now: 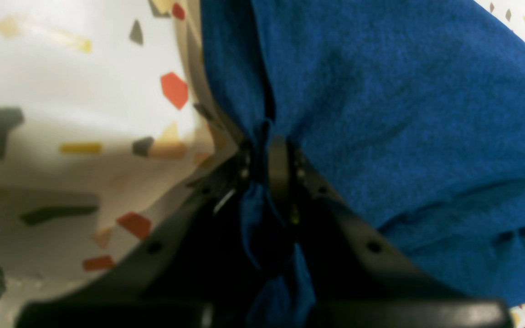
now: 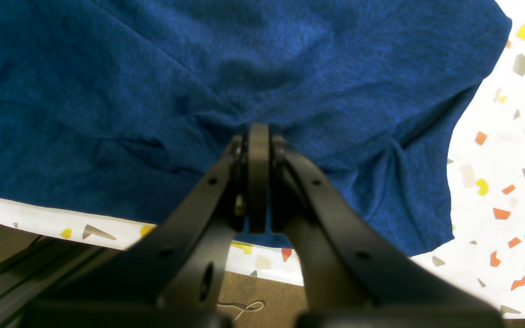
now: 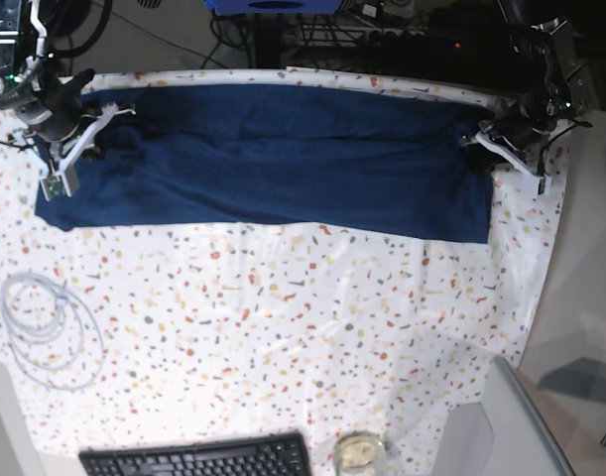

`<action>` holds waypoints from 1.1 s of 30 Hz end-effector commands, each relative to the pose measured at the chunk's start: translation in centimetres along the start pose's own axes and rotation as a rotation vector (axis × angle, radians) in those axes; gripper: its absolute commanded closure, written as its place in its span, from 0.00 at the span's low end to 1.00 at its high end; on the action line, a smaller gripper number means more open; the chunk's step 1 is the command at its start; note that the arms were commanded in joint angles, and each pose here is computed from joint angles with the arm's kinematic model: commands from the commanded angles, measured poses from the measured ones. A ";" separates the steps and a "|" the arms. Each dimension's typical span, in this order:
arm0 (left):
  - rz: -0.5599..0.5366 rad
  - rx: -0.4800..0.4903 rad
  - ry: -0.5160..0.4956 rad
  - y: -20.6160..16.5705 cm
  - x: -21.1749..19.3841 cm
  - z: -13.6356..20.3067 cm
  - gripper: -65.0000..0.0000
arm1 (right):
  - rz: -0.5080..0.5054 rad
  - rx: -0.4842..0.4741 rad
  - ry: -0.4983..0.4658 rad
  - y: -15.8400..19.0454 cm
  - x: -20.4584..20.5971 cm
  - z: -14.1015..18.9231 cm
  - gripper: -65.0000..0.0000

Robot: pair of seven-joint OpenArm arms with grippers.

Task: Layout the t-shirt on the table in an organized manner, then fold the t-shirt properly
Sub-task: 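Carry the left gripper's strip end toward the right gripper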

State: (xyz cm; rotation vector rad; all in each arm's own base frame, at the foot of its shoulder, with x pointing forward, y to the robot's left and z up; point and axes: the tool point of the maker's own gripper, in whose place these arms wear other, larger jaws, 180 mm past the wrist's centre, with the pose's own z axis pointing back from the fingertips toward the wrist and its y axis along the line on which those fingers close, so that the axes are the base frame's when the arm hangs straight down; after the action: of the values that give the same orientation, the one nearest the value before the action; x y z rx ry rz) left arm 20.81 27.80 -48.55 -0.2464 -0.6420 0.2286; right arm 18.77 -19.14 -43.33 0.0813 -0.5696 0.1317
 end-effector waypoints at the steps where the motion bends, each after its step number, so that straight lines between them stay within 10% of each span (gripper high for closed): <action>1: -0.011 0.022 0.031 1.0 -0.2 0.6 1.00 | 0.011 -0.002 -0.032 -0.3 0.9 0.3 1.00; 18: -0.120 0.110 -0.139 2.1 6.2 4.9 1.00 | 0.014 -0.001 -0.031 -0.2 0.9 0.3 1.00; 33: -0.494 -0.102 -0.028 -21.3 -0.2 0.8 1.00 | 0.012 -0.010 -0.045 -0.6 1.4 0.3 1.00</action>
State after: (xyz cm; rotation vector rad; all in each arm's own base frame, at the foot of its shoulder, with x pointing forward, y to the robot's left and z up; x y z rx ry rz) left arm 22.10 8.47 -42.87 -0.1433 -0.6697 -0.2802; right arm 19.11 -19.37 -43.17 0.0748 -0.5773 0.1286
